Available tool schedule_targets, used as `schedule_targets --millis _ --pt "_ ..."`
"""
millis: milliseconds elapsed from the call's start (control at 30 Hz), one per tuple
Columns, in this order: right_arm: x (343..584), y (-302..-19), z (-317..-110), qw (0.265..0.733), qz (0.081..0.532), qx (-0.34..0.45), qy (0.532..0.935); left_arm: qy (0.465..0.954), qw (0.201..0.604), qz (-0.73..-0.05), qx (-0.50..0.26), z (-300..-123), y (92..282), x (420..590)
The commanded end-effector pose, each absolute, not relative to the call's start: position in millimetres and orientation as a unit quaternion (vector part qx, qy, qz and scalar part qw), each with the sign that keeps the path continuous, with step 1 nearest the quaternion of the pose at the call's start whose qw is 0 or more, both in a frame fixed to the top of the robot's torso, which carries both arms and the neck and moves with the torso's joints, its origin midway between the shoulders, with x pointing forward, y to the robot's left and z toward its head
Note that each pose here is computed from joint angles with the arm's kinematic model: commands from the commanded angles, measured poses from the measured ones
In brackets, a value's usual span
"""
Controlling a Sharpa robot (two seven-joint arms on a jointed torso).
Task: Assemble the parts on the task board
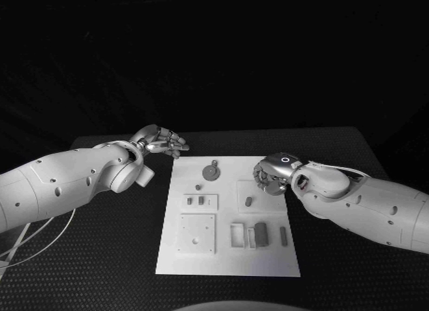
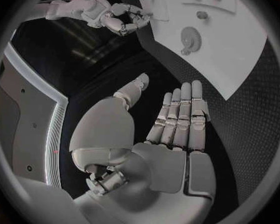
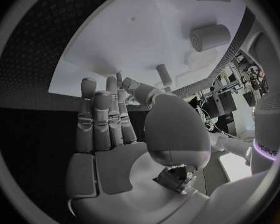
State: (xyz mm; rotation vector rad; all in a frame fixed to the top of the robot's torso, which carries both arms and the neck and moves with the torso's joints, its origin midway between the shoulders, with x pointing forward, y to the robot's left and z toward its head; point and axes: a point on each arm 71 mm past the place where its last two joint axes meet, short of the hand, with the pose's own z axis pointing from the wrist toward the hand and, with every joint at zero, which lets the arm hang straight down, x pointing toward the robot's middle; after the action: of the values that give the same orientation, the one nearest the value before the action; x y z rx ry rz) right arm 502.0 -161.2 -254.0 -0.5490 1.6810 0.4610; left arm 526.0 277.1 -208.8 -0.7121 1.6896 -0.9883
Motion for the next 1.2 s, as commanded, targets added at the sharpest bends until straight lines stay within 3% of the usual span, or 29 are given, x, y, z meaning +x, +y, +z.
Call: schedule_targets --millis 33,633,1200 --pt "501.8 -161.7 -251.9 0.607 0.205 -0.234 0.731 0.699 0.504 -0.416 -0.289 -207.5 274.6 526.1" --pt "494.8 -155.9 -223.9 0.614 0.236 -0.223 0.719 0.699 0.504 -0.416 -0.289 -207.3 275.0 525.8" --pt "466.4 -99.5 -209.3 0.579 0.329 -0.234 0.708 0.697 0.507 -0.414 -0.291 -207.6 274.7 528.8"
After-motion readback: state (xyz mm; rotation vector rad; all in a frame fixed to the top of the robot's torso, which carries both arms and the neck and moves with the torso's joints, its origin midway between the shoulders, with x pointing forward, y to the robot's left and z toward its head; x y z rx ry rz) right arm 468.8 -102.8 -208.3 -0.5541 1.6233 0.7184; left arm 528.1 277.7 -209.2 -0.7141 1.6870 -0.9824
